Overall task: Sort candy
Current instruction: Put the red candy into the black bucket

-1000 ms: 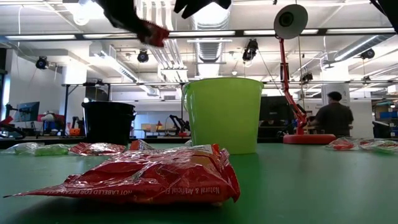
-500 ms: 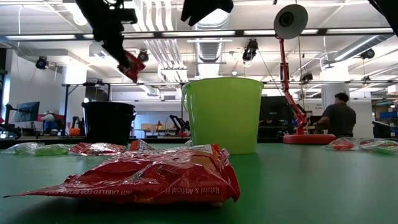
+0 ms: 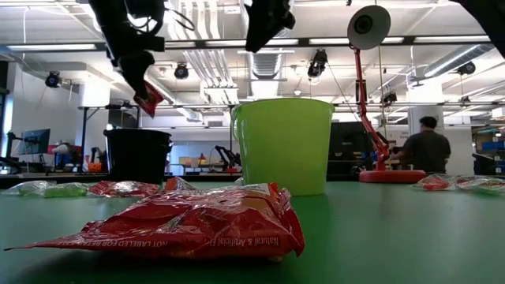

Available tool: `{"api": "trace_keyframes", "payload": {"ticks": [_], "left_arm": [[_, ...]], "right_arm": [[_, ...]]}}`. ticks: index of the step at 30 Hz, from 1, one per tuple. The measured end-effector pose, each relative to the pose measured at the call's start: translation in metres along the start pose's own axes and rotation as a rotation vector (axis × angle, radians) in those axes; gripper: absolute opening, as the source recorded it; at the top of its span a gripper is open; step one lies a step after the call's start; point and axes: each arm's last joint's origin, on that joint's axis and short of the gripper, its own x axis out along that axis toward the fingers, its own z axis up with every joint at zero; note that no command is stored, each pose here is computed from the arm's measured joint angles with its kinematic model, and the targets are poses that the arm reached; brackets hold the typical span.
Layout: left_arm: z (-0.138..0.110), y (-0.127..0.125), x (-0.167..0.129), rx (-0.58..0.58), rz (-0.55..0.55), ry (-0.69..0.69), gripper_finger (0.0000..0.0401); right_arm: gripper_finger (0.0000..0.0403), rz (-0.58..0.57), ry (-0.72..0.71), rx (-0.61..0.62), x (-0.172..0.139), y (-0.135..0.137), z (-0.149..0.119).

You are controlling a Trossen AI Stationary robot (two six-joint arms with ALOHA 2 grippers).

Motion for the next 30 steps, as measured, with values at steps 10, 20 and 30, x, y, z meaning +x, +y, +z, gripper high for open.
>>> {"api": "trace_keyframes", "payload": {"ticks": [10,20,30], "left_arm": [[-0.011,0.019,0.013,-0.081,0.044,0.152,0.0006],[-0.010,0.024,0.022,-0.054,0.149,0.198,0.0006],[-0.007,0.021,0.033,-0.033,0.150,0.245,0.0054]], "right_arm": [[0.0125,-0.068,0.175,-0.100,0.018,-0.057,-0.015],[0.0119,-0.093,0.209,-0.095,0.032,-0.119,-0.023],[0.0124,0.021,0.142,0.006,0.039,-0.154,-0.027]]}}
